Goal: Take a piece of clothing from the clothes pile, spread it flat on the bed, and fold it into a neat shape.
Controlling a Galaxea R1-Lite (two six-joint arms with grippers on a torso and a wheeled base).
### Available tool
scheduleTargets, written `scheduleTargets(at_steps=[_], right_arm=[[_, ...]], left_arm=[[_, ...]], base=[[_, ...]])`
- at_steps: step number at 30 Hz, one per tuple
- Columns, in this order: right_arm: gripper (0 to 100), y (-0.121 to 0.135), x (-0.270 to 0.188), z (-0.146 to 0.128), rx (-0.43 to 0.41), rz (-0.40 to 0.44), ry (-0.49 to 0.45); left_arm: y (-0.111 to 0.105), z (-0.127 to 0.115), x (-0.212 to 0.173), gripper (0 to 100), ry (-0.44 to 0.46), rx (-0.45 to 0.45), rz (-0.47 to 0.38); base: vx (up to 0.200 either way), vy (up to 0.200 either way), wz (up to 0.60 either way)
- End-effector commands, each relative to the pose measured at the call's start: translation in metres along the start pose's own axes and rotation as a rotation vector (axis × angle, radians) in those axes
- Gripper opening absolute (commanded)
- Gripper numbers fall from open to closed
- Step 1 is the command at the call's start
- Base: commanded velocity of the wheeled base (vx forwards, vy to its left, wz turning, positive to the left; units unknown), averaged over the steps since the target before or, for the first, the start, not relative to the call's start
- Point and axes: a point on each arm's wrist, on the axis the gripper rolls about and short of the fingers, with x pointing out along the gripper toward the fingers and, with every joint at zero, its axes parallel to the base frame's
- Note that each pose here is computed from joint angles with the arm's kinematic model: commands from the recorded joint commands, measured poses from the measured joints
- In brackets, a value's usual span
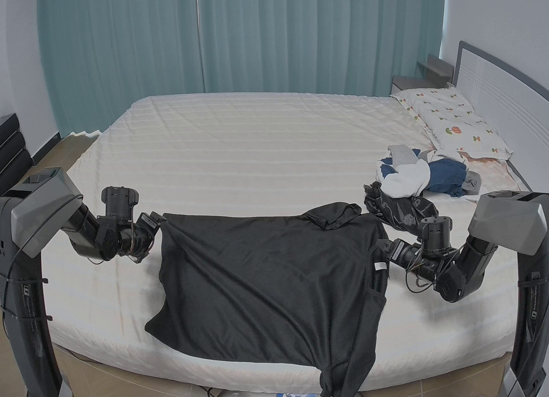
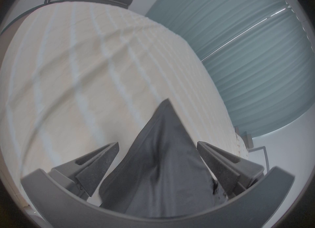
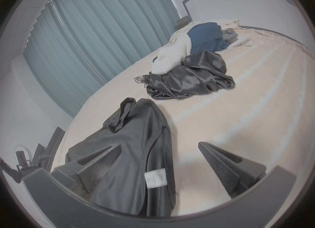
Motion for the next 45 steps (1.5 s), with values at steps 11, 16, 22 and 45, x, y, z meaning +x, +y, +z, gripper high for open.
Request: scheduleTargets(at_steps=[11,16,22,45], right_arm=[[100,0.005,-0.058,-0.026,0.047,0.034,0.069],[100,0.011,-0.060,-0.035,0.029,0.049,0.089],[100,0.013,-0.061,-0.036,0.023,0.054,0.091],[100,0.014,-0.060,-0.035,0.025,0.060,0.092]], left_arm=[[0.043,-0.059,-0.073,100,0.137,0.051,-0.017],[0.050,-0.066,-0.072,100,0.161,0.074,0.010],[0.049,-0.074,-0.068,100,0.180,0.126,0.012],[0.056,-0.086,-0.051,100,0.128,0.248,0.097]], base=[[-0.182,0.000,0.00],[0.000,0.000,0.00],[0.000,0.000,0.00],[0.000,0.000,0.00]])
